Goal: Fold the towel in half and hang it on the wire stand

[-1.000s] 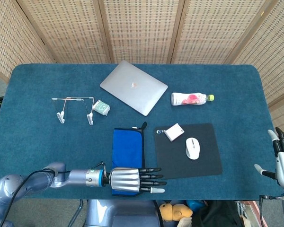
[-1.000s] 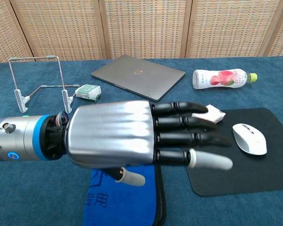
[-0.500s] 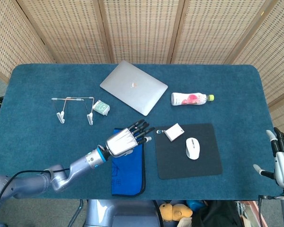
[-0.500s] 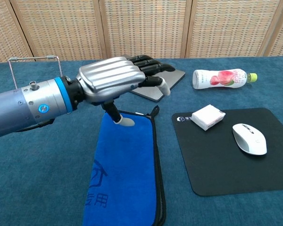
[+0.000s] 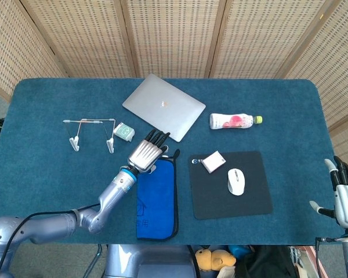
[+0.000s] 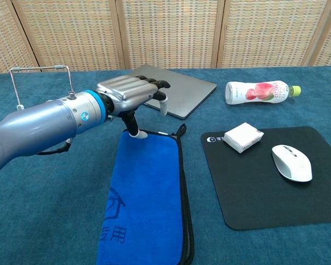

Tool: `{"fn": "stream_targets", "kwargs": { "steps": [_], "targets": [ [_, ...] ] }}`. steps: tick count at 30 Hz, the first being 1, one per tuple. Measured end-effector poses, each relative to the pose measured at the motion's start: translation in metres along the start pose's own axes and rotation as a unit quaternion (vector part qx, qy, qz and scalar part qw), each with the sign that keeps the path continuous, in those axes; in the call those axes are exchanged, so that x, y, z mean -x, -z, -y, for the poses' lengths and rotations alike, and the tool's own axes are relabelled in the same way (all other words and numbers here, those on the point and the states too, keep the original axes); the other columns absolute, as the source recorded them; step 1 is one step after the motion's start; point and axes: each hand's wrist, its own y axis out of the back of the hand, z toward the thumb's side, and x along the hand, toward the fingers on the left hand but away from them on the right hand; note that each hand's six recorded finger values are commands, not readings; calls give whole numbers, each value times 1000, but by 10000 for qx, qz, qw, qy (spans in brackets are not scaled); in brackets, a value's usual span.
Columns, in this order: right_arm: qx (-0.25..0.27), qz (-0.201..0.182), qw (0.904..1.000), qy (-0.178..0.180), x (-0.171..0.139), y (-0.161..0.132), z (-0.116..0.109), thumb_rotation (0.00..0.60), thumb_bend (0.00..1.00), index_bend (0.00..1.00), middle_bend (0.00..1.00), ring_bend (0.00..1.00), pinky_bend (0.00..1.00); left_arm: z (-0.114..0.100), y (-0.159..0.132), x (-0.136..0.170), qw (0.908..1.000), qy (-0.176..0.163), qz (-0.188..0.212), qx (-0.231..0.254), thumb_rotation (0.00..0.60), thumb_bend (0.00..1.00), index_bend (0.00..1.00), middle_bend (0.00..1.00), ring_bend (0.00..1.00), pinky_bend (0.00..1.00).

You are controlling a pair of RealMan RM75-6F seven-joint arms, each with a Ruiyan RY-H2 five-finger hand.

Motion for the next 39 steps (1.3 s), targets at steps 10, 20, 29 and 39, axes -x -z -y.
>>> {"fn": "stream_targets", "kwargs": {
  "steps": [10,20,29,39],
  "targets": [
    [1,9,10000,-38,1,0,2,600,0,0,0,0,0,6,9,-9,9986,215,-472,95,600,297,348,0,0,0],
    [8,31,10000,-56,2,2,2,600,0,0,0,0,0,18,21,-16,9963,336,-769,177,600,312,370,0,0,0],
    [9,64,10000,-58,3,3,3,600,0,0,0,0,0,30,26,-18,9950,467,-827,295,600,316,391,0,0,0],
    [-5,67,10000,-68,4,3,3,600,0,0,0,0,0,39,30,-16,9936,609,-888,328,600,317,421,0,0,0]
  ]
}}
